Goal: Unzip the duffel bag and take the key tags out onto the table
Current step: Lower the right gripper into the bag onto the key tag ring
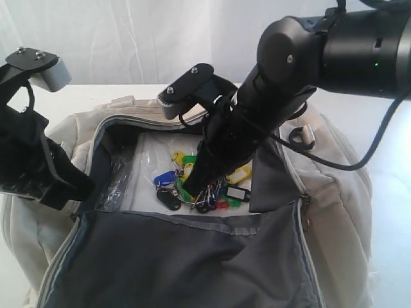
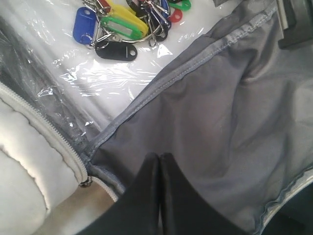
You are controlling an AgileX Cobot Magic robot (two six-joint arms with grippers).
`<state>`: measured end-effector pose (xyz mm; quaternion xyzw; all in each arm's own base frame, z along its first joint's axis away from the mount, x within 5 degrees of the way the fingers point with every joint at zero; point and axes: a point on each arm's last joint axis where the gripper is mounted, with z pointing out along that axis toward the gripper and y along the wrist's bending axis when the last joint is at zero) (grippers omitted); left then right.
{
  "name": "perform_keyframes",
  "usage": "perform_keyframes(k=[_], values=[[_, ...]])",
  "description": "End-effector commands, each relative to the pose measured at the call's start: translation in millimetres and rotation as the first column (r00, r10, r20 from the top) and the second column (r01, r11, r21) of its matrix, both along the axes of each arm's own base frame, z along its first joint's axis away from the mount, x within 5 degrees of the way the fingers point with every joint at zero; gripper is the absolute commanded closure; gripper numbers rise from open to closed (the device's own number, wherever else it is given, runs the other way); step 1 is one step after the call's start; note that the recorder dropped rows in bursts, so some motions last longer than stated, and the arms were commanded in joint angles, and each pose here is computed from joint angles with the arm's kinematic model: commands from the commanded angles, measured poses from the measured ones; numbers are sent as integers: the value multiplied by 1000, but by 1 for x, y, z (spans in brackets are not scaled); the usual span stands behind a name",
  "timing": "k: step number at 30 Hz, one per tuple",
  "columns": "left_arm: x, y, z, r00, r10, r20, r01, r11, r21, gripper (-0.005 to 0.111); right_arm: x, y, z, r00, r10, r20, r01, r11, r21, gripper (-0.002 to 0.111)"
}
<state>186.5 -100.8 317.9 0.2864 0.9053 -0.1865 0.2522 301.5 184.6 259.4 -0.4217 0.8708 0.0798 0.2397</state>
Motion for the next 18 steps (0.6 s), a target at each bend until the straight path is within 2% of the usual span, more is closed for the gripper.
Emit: perform_keyframes(k=[1,5,7,9,15,18], values=[[-1,-1,-2,1000,2,-27,-3,1000,-16,107,2,3,-9,981,191,22,-189,978,-93,95],[-1,-1,-2,1000,2,-27,-3,1000,-16,107,0,10,-15,930,364,56,-351,922,-164,71],[-2,-1,-3,999,1,-32,-1,1000,-18,107,1,13,-21,882,467,63,-445,869,-215,59],[-2,-1,-3,999,1,-32,-1,1000,-18,107,2,17,-30,830,556,50,-526,810,-259,52],[-2,-1,-3,999,1,-32,-1,1000,-18,107,12,20,-51,825,563,45,-530,798,-288,50],[-2,-1,-3,999,1,-32,-1,1000,-18,107,17,19,-61,847,530,28,-497,810,-313,50]])
